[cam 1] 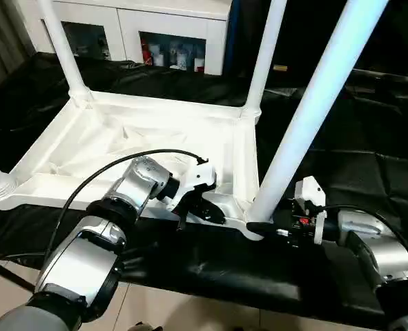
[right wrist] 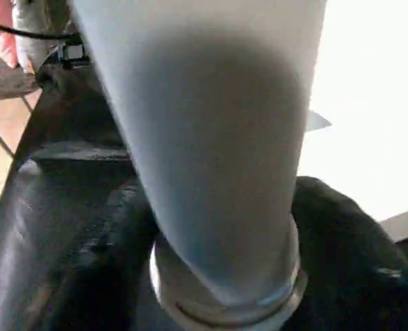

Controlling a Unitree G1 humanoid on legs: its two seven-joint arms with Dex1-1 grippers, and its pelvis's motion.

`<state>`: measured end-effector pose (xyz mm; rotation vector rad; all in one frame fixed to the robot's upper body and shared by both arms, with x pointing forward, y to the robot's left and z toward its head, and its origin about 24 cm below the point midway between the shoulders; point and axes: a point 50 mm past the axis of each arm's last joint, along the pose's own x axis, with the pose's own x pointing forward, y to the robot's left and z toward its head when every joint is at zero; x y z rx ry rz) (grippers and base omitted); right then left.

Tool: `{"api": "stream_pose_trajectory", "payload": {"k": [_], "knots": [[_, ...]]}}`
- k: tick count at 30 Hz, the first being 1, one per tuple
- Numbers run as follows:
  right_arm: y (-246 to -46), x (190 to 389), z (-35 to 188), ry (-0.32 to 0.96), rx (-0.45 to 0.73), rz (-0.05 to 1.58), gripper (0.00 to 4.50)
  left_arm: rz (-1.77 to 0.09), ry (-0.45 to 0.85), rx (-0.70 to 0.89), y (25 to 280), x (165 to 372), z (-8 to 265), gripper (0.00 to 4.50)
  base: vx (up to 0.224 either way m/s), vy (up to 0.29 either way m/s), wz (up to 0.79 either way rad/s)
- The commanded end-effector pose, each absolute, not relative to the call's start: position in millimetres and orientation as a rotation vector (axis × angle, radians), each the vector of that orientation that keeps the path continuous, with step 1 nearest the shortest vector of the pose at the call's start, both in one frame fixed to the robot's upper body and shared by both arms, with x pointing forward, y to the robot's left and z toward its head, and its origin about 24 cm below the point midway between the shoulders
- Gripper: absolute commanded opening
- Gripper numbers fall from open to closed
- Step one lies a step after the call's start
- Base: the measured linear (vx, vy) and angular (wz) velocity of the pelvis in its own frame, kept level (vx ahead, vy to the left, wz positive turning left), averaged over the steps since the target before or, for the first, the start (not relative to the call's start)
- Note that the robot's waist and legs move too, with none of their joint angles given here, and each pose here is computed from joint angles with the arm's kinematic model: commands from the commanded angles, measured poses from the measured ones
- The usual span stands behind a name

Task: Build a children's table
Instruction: Rotate leg to tighten

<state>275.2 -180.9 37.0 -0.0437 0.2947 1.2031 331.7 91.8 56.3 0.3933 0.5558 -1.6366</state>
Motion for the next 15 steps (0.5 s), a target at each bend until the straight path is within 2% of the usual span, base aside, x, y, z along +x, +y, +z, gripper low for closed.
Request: {"api": "stream_pose_trajectory", "payload": {"k": [1, 4, 5, 8, 11, 14, 15], "knots": [[-179.6, 276.5, 39, 0.294, -0.035, 1.220, 2.84, -1.661, 0.581, 0.388, 92, 328, 53, 0.00, 0.000, 0.000, 0.00], [-179.1, 274.4, 36, 0.300, -0.023, 1.228, 2.63, -1.669, 0.582, 0.383, 91, 327, 52, 0.00, 0.000, 0.000, 0.00], [-179.0, 272.9, 34, 0.304, -0.016, 1.234, 2.44, -1.672, 0.582, 0.382, 90, 326, 52, 0.00, 0.000, 0.000, 0.00], [-180.1, 269.9, 28, 0.311, -0.001, 1.223, 2.35, -1.666, 0.572, 0.376, 89, 326, 51, 0.00, 0.000, 0.000, 0.00], [-182.0, 271.2, 19, 0.314, 0.009, 1.134, 2.31, -1.574, 0.524, 0.385, 83, 331, 50, 0.00, 0.000, 0.000, 0.00], [-181.9, 276.9, 0, 0.355, -0.007, 0.949, 2.22, -1.413, 0.473, 0.399, 72, 339, 48, 0.00, 0.000, 0.000, 0.00], [-179.4, 282.7, -14, 0.379, 0.002, 0.784, 2.18, -1.279, 0.454, 0.408, 64, 345, 46, 0.00, 0.000, 0.000, 0.00]]}}
